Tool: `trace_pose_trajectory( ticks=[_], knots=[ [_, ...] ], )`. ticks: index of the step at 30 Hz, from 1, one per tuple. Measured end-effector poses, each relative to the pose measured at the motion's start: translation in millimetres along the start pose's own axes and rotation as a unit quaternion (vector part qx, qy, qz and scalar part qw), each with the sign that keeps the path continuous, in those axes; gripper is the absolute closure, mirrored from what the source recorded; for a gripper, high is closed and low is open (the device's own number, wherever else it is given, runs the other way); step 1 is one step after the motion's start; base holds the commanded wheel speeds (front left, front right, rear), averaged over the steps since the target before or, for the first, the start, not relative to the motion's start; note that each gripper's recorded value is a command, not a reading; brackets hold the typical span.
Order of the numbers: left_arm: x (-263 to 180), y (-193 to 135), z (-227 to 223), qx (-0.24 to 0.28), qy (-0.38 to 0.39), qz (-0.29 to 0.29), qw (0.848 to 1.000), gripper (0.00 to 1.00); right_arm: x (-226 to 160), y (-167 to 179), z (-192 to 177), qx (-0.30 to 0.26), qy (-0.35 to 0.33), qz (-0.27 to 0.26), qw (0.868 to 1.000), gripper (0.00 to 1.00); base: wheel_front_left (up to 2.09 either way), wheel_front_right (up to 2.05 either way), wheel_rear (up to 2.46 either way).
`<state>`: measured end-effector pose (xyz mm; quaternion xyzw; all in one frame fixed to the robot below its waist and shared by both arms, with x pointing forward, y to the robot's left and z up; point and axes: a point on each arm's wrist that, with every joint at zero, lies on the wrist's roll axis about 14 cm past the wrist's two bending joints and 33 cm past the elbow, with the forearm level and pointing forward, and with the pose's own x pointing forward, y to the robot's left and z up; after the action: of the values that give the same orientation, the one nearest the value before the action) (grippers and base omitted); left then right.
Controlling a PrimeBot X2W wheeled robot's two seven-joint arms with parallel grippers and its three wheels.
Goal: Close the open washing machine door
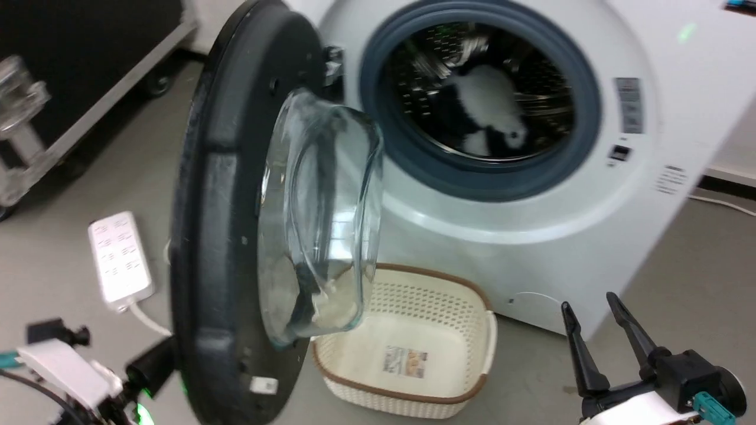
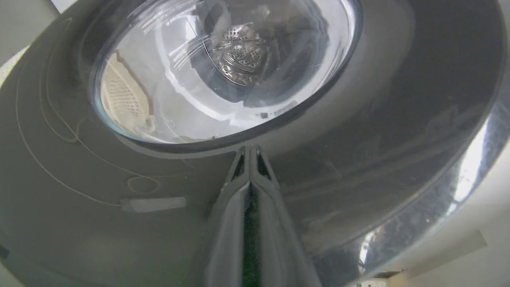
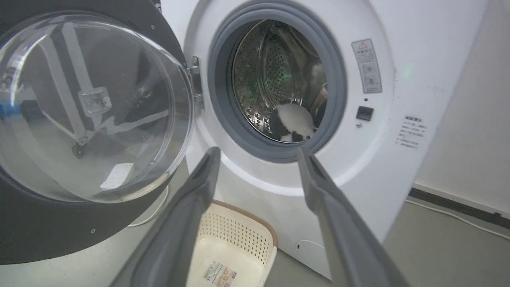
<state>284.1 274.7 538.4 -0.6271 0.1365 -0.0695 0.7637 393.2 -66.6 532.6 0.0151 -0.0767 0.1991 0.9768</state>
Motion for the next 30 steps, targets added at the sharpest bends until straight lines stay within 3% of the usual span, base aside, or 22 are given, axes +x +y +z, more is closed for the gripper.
trace_pose_trajectory(
  ticks=[6, 13, 18, 30],
  knots=[
    [31, -14, -54, -0.067, 0.062, -0.053, 0.994, 1.00, -19, -24, 4, -0.008, -0.001, -0.042, 0.999, 0.00, 0.00, 0.00, 0.00],
    [82, -22, -134, -0.119, 0.141, -0.074, 0.980, 1.00, -47, -59, 3, -0.017, 0.006, -0.102, 0.995, 0.00, 0.00, 0.00, 0.00],
    [123, -23, -168, -0.158, 0.158, -0.072, 0.972, 1.00, -68, -84, -2, -0.020, 0.017, -0.149, 0.988, 0.00, 0.00, 0.00, 0.00],
    [254, -44, -205, -0.155, 0.138, -0.069, 0.976, 1.00, -108, -134, -21, -0.021, 0.059, -0.244, 0.968, 0.00, 0.00, 0.00, 0.00]
  ],
)
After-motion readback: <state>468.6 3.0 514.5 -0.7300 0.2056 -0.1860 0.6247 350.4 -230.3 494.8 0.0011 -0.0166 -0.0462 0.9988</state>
